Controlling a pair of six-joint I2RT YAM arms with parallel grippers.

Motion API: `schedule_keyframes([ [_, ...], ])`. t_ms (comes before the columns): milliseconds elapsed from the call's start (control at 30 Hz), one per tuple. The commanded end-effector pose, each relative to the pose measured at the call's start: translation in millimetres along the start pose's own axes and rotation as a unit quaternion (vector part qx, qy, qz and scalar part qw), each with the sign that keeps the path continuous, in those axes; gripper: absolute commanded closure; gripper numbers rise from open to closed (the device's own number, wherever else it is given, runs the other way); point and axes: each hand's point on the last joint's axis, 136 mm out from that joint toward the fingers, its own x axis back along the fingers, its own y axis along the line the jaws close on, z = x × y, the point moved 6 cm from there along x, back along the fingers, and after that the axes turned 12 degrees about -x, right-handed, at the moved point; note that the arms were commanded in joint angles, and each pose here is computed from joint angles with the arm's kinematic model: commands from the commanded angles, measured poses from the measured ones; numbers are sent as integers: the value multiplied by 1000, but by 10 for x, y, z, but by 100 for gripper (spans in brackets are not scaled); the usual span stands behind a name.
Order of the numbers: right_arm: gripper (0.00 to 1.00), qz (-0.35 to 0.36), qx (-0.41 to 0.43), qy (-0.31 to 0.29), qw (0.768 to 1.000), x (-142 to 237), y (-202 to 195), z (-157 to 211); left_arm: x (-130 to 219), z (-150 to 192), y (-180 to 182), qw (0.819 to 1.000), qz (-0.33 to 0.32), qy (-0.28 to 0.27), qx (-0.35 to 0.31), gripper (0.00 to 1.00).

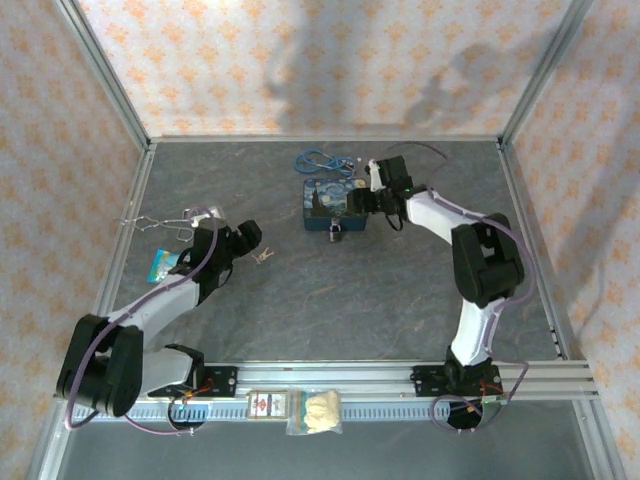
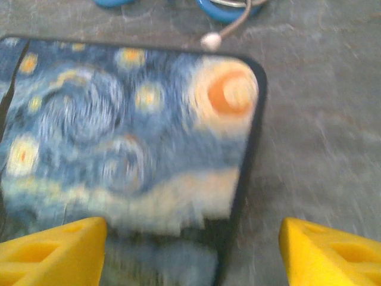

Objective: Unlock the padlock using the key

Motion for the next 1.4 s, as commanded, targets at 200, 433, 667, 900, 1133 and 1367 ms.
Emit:
schedule_keyframes([
  [200,25,-28,-126,-69,989,698,36,165,-170,296,-7,993,-12,102,-60,36],
  [433,31,-65,-157,-41,985,625,189,590,-312,311,-154,989,-24,114,-88,52],
  [667,35,-70,-156,-35,985,602,287,697,-409,390,-150,987,-36,120,-102,69],
  [900,38,-74,-147,-42,985,658,338,633,-488,458,-153,981,-55,135,-126,79],
  [1133,38,-65,-144,-46,986,688,325,621,-486,533,-282,977,-51,145,-149,96],
  [1367,38,-52,-141,-44,988,692,301,629,-415,864,-752,973,10,168,-159,98],
])
